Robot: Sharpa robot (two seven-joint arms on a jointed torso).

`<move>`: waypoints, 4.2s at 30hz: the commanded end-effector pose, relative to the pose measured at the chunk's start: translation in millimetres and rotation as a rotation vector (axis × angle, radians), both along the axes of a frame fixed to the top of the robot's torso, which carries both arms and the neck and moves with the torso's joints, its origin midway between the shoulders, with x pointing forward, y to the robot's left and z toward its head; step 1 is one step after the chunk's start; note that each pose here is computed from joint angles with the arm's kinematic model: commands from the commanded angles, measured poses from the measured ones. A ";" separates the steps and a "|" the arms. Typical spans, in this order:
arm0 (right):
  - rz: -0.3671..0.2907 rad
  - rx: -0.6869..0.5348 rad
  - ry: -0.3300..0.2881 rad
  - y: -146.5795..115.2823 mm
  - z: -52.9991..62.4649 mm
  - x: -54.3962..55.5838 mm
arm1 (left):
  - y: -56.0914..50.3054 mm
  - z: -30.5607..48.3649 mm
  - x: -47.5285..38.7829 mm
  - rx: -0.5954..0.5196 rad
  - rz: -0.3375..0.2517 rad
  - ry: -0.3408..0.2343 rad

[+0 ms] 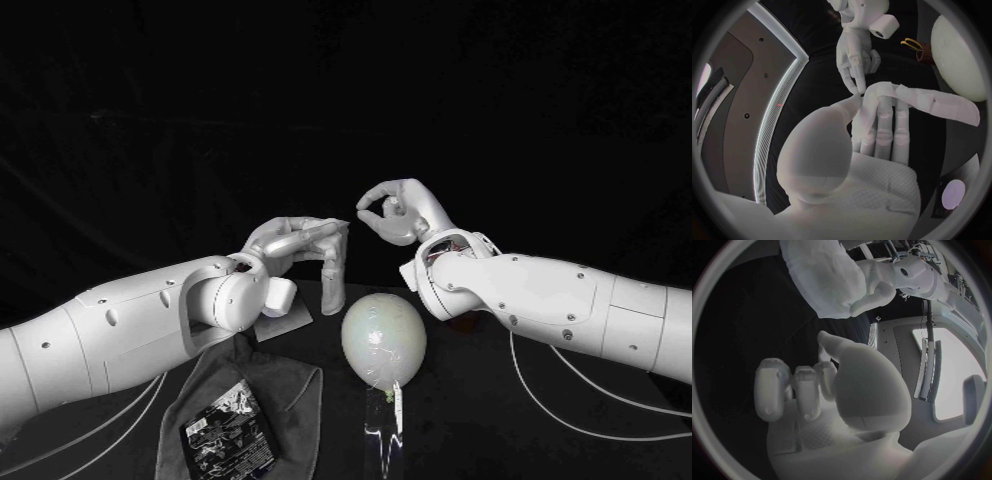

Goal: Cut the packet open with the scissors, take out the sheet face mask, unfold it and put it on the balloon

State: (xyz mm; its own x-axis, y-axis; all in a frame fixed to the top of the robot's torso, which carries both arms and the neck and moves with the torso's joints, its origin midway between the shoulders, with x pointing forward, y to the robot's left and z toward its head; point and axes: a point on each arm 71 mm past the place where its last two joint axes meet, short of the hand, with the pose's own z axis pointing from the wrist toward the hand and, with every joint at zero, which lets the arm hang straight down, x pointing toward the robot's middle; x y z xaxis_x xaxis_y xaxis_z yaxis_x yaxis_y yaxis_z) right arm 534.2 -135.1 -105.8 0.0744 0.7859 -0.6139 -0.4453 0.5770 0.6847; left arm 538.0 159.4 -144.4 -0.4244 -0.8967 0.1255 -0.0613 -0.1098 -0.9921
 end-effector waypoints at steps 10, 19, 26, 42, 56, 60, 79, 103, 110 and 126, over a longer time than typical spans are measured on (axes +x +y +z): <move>0.198 -0.182 0.074 13.3 -8.4 -6.4 | -1.4 2.4 -1.7 -0.001 -0.051 -0.037; 0.203 -0.225 0.042 15.6 -9.1 -5.3 | -1.3 2.4 -2.9 -0.001 -0.068 -0.040; 0.185 -0.204 0.022 14.5 -7.8 -4.1 | -1.8 2.5 -3.8 0.004 -0.080 -0.043; 0.171 -0.171 0.021 13.2 -7.0 -3.2 | -2.6 2.6 -4.8 0.008 -0.088 -0.045; 0.149 -0.159 0.013 9.6 -6.3 -1.5 | -2.4 2.6 -4.9 0.008 -0.088 -0.045; 0.144 -0.158 0.013 8.4 -6.3 -0.9 | -2.0 2.6 -4.8 0.009 -0.087 -0.045; 0.128 -0.140 -0.041 6.0 -2.9 -4.4 | -1.2 2.6 -5.4 0.013 -0.075 -0.043; 0.059 -0.120 -0.103 5.0 -0.2 2.0 | -13.1 7.3 -21.3 -0.004 -0.220 -0.085; 0.043 -0.102 -0.112 5.9 -0.2 6.3 | -25.0 10.6 -29.3 -0.028 -0.271 -0.105; 0.052 0.016 -0.074 1.3 -0.8 9.6 | -31.7 11.2 -32.0 -0.011 -0.312 -0.126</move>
State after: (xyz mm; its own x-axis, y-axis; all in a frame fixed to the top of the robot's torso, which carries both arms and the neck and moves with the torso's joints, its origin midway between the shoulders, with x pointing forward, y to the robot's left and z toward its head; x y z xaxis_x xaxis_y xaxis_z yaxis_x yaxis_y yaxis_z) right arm 544.0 -132.9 -107.5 0.0931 0.7683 -0.6332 -0.5155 0.5813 0.6296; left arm 507.7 129.7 -135.8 -0.6680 -0.7398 0.0801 0.0026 -0.1100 -0.9939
